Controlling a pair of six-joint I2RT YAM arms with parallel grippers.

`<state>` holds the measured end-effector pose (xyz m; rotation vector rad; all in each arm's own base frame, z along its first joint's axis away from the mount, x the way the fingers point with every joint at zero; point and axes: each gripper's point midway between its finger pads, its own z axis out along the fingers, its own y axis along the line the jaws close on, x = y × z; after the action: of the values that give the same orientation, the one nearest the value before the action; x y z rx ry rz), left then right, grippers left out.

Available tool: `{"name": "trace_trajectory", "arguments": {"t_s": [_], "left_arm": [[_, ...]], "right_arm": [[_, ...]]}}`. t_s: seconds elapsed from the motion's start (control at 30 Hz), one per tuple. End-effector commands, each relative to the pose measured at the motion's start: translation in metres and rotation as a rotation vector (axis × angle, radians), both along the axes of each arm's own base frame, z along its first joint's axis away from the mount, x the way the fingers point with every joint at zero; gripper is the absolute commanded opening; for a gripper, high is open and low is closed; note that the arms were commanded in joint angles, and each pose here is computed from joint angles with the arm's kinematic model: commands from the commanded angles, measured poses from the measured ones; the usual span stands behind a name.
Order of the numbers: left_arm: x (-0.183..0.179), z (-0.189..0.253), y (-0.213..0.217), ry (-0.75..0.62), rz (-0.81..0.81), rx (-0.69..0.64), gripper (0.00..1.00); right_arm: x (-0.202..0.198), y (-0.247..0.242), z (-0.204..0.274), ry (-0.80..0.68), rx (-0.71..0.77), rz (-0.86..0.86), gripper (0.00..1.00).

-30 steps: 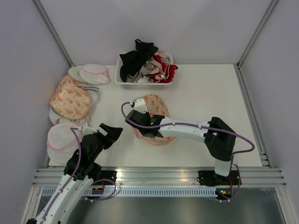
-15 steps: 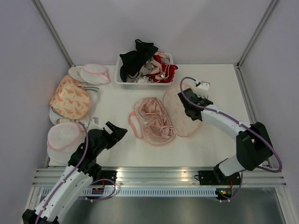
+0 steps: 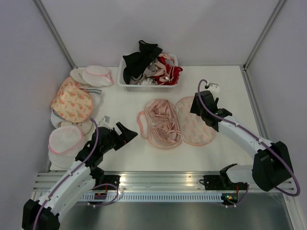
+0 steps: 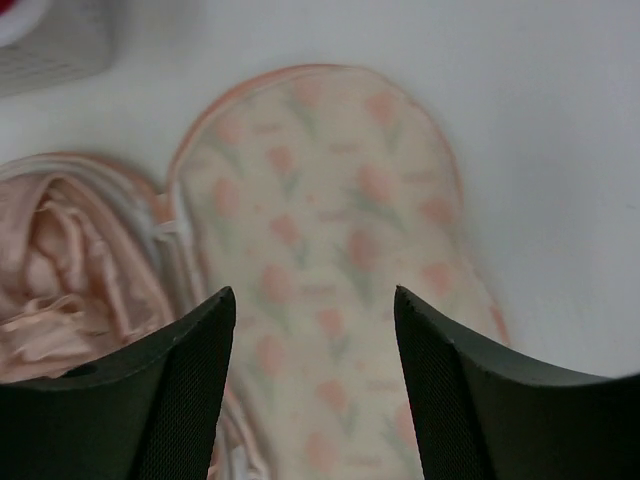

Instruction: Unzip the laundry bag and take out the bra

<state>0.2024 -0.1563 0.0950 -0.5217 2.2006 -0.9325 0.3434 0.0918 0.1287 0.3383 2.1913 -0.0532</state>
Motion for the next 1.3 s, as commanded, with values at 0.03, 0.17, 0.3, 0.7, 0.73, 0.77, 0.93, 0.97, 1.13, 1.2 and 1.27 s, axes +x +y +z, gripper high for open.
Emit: {"name": "trace_trajectory", "arguments": {"t_s": [0.03, 0.17, 0.3, 0.7, 0.73, 0.77, 0.93, 0.97, 1.13, 1.2, 1.27], "left_arm": [[0.011, 0.029, -0.009, -0.108, -0.043, -0.030, 0.97], [0.010, 0.029, -0.010, -0.104, -0.049, -0.030, 0.97], [0.007, 0.028, -0.008, -0.103, -0.047, -0.023, 0.97], [0.004, 0.023, -0.002, -0.106, -0.025, -0.012, 0.97], [0.005, 0.023, -0.002, -0.106, -0.025, -0.012, 0.97], [0.005, 0.022, -0.002, -0.104, -0.024, -0.009, 0.97], [0.006, 0.018, -0.003, -0.095, -0.026, -0.012, 0.97], [0.006, 0.017, -0.004, -0.093, -0.026, -0.012, 0.97], [0.008, 0.016, -0.005, -0.085, -0.030, -0.015, 0.97], [0.008, 0.015, -0.006, -0.085, -0.032, -0.014, 0.97], [0.009, 0.015, -0.006, -0.084, -0.028, -0.013, 0.97]], "right_arm": [[0.008, 0.074, -0.012, 0.022, 0.210, 0.331, 0.69], [0.011, 0.122, -0.034, 0.030, 0.395, 0.507, 0.69], [0.009, 0.152, -0.042, 0.020, 0.590, 0.637, 0.66], [-0.004, 0.177, -0.054, 0.031, 0.860, 0.783, 0.57], [-0.005, 0.176, -0.049, 0.017, 0.864, 0.789, 0.57], [-0.005, 0.176, -0.050, 0.019, 0.864, 0.788, 0.57], [-0.006, 0.176, -0.047, 0.026, 0.832, 0.804, 0.56], [-0.006, 0.175, -0.051, 0.041, 0.831, 0.799, 0.56], [-0.004, 0.184, -0.056, 0.052, 0.813, 0.820, 0.56], [-0.003, 0.190, -0.058, 0.058, 0.822, 0.839, 0.56], [-0.005, 0.201, -0.055, 0.056, 0.848, 0.881, 0.55]]}}
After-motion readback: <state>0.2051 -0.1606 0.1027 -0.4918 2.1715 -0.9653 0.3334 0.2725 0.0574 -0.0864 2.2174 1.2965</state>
